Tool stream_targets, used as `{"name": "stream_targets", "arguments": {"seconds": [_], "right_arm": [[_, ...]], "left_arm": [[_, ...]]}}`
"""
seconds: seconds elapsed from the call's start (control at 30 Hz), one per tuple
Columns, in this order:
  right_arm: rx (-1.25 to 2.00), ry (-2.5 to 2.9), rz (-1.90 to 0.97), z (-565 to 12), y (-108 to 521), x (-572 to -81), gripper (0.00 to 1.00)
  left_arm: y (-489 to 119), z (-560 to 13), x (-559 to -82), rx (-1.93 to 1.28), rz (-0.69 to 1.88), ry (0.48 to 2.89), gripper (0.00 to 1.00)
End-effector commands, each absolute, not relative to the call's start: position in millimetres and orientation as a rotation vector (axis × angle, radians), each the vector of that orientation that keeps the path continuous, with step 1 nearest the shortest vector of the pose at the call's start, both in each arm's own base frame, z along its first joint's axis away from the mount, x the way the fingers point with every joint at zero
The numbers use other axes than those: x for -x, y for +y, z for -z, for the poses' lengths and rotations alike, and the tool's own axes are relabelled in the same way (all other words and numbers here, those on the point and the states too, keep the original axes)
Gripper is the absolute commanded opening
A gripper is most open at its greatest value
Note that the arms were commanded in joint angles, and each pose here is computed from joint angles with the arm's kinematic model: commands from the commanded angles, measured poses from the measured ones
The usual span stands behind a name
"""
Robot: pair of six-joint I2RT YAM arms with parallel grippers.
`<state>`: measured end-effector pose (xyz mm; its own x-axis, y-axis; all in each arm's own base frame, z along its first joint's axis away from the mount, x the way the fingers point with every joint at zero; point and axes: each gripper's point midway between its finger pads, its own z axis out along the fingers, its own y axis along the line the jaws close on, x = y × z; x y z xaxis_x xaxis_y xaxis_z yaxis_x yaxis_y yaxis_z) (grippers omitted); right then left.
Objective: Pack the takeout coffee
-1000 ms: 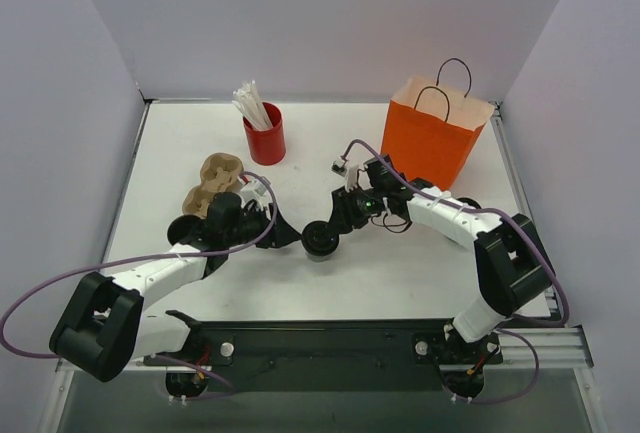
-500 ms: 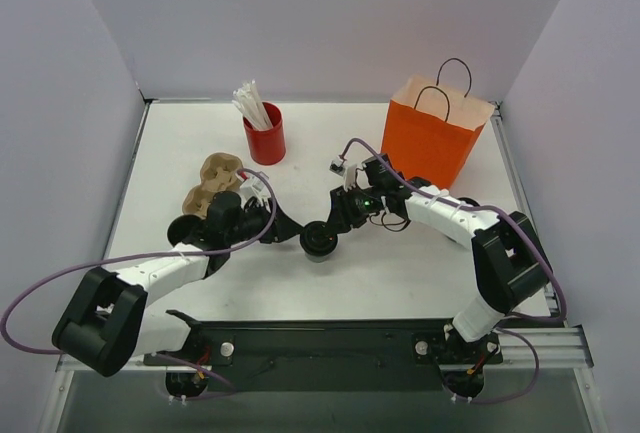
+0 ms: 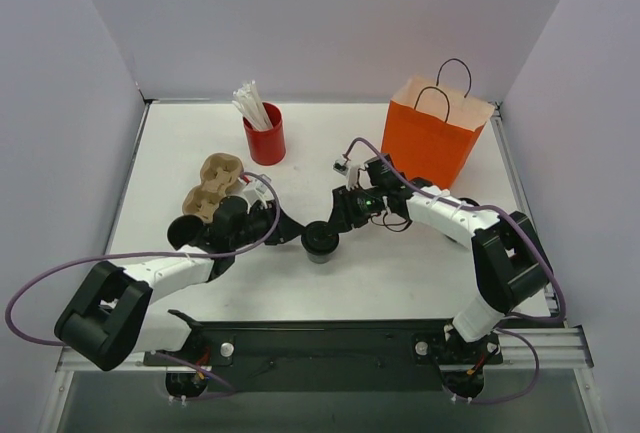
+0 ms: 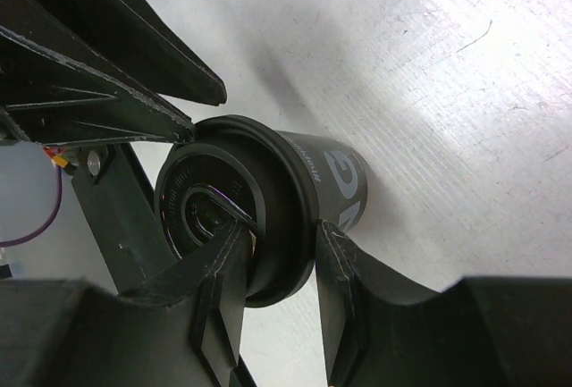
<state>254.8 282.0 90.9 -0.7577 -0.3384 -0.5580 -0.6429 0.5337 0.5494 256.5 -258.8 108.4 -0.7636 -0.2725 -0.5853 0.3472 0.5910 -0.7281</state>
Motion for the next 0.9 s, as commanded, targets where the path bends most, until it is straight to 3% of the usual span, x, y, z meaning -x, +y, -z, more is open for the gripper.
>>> {"name": "stream_targets", "arguments": {"seconds": [0.0, 0.53, 0.87], "right_arm": [[0.738, 2.616, -0.937, -32.9, 253.3, -235.6, 0.16], [0.441, 2.513, -0.913, -8.0, 234.6, -232.2, 0.14], [0.378, 2.473, -0.841, -16.0, 230.5, -227.4, 0.13]], "left_arm": [[-253.8, -65.9, -234.1, -0.018, 1.112, 2.285, 0.38], [-250.2, -22.1, -198.4, 0.042, 1.091, 2.349, 0.32], [-263.9, -81.4, -236.0, -0.027, 1.057, 2.263, 0.35]]}}
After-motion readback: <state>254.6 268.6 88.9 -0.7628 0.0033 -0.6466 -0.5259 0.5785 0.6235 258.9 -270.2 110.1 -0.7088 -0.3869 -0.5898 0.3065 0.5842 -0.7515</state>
